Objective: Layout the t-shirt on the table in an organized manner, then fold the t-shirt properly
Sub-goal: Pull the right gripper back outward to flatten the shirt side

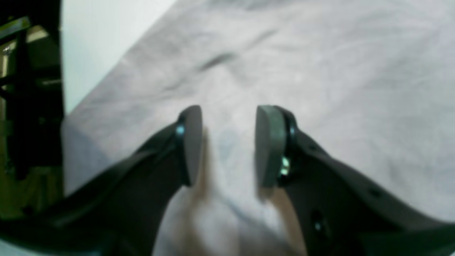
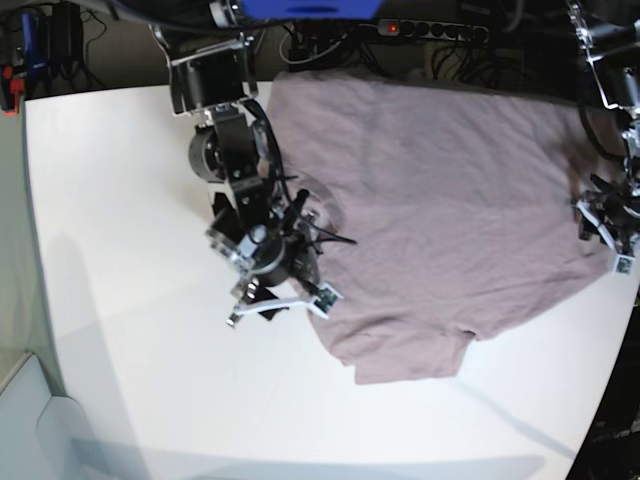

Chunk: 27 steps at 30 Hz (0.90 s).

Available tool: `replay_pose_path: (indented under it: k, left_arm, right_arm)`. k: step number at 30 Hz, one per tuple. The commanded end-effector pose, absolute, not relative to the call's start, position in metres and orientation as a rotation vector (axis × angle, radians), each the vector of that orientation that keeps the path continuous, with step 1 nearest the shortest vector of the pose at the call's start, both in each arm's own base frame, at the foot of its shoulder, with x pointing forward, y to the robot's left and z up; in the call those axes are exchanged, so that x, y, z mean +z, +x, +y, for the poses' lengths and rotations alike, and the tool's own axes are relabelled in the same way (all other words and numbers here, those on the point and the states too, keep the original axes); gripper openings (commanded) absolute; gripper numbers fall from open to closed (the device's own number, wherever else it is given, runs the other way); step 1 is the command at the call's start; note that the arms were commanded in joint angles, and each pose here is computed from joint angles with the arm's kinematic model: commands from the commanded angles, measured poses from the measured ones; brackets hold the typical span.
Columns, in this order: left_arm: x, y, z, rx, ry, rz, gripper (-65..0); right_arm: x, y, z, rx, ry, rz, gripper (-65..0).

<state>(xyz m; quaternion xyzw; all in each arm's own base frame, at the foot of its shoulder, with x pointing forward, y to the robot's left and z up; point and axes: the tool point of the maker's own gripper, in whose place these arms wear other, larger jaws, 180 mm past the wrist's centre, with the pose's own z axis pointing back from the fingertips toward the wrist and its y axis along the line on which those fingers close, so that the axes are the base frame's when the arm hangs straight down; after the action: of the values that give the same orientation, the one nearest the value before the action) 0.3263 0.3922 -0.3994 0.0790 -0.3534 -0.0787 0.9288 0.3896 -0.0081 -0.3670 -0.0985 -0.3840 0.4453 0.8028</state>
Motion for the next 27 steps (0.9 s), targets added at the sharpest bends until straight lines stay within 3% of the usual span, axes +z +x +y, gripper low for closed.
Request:
replay_pose_path:
  k: [1,7,11,16,22,27]
  left_arm:
    - [-0.378,0.338,0.403,-0.165,0.192,-0.78,-40.4]
    - [-0.377,0.34,0.401,-0.165,0.189,-0.786,-40.4]
    - [-0.368,0.345,0.399,-0.181,0.199,-0.81,-40.4]
    - [-0.36,0.351,0.384,-0.196,0.194,-0.826,-40.4]
    - [-0.342,0.361,0.348,-0.246,0.194,-0.851,-40.4]
    - [-0.34,0.355,0.313,-0.277,0.171,-0.851,-40.4]
  right_arm:
    - [-0.355,0.4,-0.005,0.942,-0.205,-0.863,-39.8]
    - [-0.386,0.404,0.02,0.907,-0.004,-0.791,-57.8]
    - [-0.411,0.398,0.025,0.905,0.053,-0.715,-64.6]
    - [-0.431,0.401,-0.004,0.912,0.013,-0.634,-64.8]
    - [-0.427,0.423,-0.079,0.899,-0.117,-0.631,-64.7]
    - [-0.415,0.454,-0.169,0.681,-0.218,-0.662,-64.6]
